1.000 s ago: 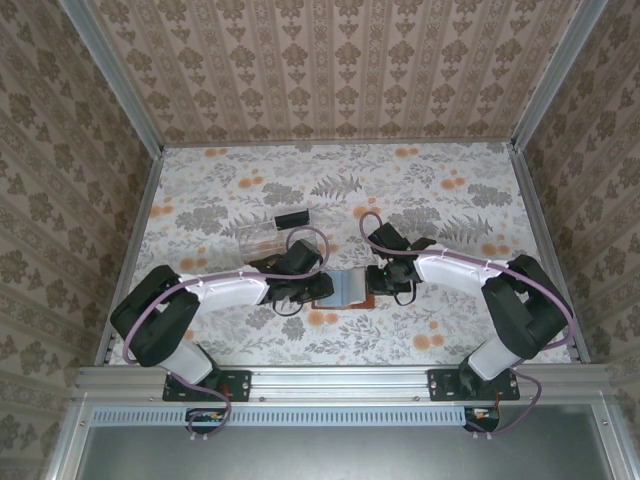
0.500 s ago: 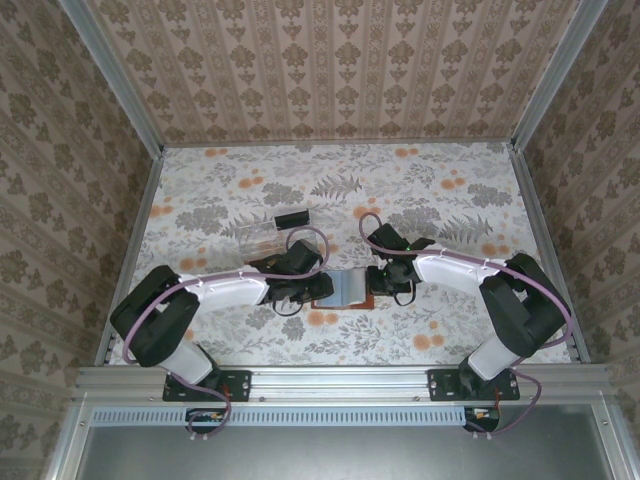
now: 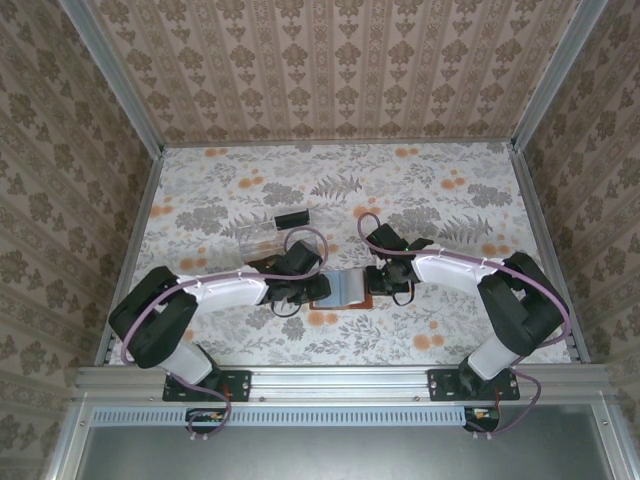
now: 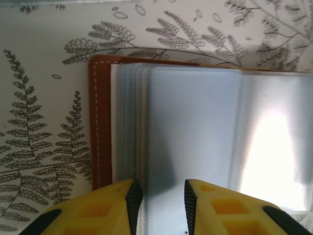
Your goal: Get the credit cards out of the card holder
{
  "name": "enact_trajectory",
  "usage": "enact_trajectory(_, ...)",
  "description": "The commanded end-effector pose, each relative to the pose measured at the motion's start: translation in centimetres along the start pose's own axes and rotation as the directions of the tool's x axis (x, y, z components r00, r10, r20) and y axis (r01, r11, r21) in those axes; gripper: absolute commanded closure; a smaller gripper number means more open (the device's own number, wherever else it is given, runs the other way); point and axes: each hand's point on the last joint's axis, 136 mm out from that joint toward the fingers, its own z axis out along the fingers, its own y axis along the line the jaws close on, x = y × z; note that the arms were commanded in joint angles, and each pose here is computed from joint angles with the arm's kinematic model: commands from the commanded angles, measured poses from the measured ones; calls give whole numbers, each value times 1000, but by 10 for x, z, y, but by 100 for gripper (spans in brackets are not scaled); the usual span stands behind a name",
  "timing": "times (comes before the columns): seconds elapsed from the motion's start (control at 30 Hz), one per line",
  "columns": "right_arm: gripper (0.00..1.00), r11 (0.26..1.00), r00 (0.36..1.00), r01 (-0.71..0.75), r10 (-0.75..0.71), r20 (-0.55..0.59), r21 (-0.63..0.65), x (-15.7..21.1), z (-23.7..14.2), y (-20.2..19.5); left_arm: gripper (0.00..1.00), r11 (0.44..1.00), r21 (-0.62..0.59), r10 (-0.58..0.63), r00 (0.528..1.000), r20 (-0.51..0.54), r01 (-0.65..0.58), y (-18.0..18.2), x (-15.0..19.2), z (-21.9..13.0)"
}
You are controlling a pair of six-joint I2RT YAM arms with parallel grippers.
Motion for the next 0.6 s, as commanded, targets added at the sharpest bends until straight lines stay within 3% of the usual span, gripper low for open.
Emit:
enact_trajectory(0.0,91,1000,1000,12,-12,5,1,-3,0,3,67,1000,7,15,999,-30,-14,-6,5,7)
enact_trajectory(0.4,91,1000,1000,10,-10,-2,2,-2,3,3,67,992,88,87,996,-2,-87,-37,-2,-3)
enact_trajectory(0.57,91,1000,1000,10,-10,-1,-1,-2,3,4,61,989,107,104,995,2,-103,-45,-2,-6)
